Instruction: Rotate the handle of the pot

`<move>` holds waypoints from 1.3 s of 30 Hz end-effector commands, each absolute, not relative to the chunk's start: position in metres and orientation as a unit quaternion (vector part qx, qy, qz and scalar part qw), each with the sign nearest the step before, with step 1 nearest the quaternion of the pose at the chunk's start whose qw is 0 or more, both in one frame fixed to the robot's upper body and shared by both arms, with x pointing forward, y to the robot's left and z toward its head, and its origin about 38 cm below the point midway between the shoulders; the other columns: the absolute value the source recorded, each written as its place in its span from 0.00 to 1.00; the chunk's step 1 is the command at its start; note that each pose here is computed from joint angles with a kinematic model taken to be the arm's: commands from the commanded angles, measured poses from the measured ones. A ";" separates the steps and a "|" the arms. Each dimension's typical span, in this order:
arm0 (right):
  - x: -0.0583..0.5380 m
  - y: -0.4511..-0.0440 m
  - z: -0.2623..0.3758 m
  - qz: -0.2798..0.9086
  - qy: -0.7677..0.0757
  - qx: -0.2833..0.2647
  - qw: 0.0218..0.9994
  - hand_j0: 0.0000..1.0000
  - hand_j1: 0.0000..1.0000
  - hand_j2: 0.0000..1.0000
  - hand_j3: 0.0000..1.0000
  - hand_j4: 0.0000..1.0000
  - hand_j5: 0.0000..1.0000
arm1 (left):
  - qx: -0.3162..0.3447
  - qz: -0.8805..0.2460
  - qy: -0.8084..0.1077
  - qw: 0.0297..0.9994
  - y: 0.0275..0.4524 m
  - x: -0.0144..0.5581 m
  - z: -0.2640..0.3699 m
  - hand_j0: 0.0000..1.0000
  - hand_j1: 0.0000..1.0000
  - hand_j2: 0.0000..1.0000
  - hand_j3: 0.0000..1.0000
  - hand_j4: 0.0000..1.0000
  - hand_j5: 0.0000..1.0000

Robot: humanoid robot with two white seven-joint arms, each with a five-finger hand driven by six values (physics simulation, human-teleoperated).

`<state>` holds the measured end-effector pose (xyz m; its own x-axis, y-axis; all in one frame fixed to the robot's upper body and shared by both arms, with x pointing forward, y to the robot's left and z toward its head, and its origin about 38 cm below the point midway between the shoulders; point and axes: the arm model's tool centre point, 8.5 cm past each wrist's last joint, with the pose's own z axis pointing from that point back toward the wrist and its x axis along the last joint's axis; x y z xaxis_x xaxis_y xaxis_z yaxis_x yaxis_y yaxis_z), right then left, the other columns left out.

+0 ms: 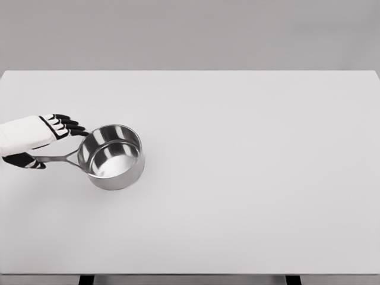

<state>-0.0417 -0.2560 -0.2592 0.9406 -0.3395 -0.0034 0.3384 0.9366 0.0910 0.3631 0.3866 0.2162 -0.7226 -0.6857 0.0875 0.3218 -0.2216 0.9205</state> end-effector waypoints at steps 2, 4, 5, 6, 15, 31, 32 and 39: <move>-0.042 -0.256 -0.259 -0.172 -0.006 0.045 0.984 1.00 1.00 1.00 1.00 1.00 1.00 | 0.178 -0.758 -0.530 0.336 0.392 0.365 0.218 1.00 1.00 1.00 1.00 1.00 1.00; -0.042 -0.256 -0.259 -0.172 -0.006 0.045 0.984 1.00 1.00 1.00 1.00 1.00 1.00 | 0.180 -0.757 -0.529 0.340 0.394 0.366 0.218 1.00 1.00 1.00 1.00 1.00 1.00; -0.042 -0.256 -0.259 -0.172 -0.006 0.045 0.984 1.00 1.00 1.00 1.00 1.00 1.00 | 0.180 -0.757 -0.528 0.340 0.395 0.366 0.218 1.00 1.00 1.00 1.00 1.00 1.00; -0.042 -0.256 -0.259 -0.172 -0.006 0.045 0.984 1.00 1.00 1.00 1.00 1.00 1.00 | 0.181 -0.756 -0.529 0.341 0.395 0.366 0.218 1.00 1.00 1.00 1.00 1.00 1.00; -0.042 -0.256 -0.259 -0.172 -0.006 0.045 0.984 1.00 1.00 1.00 1.00 1.00 1.00 | 0.192 -0.750 -0.519 0.362 0.411 0.370 0.215 1.00 1.00 1.00 1.00 1.00 1.00; -0.042 -0.256 -0.259 -0.172 -0.007 0.045 0.984 1.00 1.00 1.00 1.00 1.00 1.00 | 0.111 -0.693 -0.631 0.330 0.369 0.350 0.282 1.00 1.00 1.00 1.00 1.00 1.00; -0.042 -0.256 -0.259 -0.172 -0.006 0.045 0.984 1.00 1.00 1.00 1.00 1.00 1.00 | 0.110 -0.690 -0.636 0.328 0.368 0.351 0.287 1.00 1.00 1.00 1.00 1.00 1.00; -0.042 -0.256 -0.259 -0.172 -0.006 0.045 0.984 1.00 1.00 1.00 1.00 1.00 1.00 | 0.072 -0.662 -0.682 0.302 0.342 0.346 0.305 1.00 1.00 1.00 1.00 1.00 1.00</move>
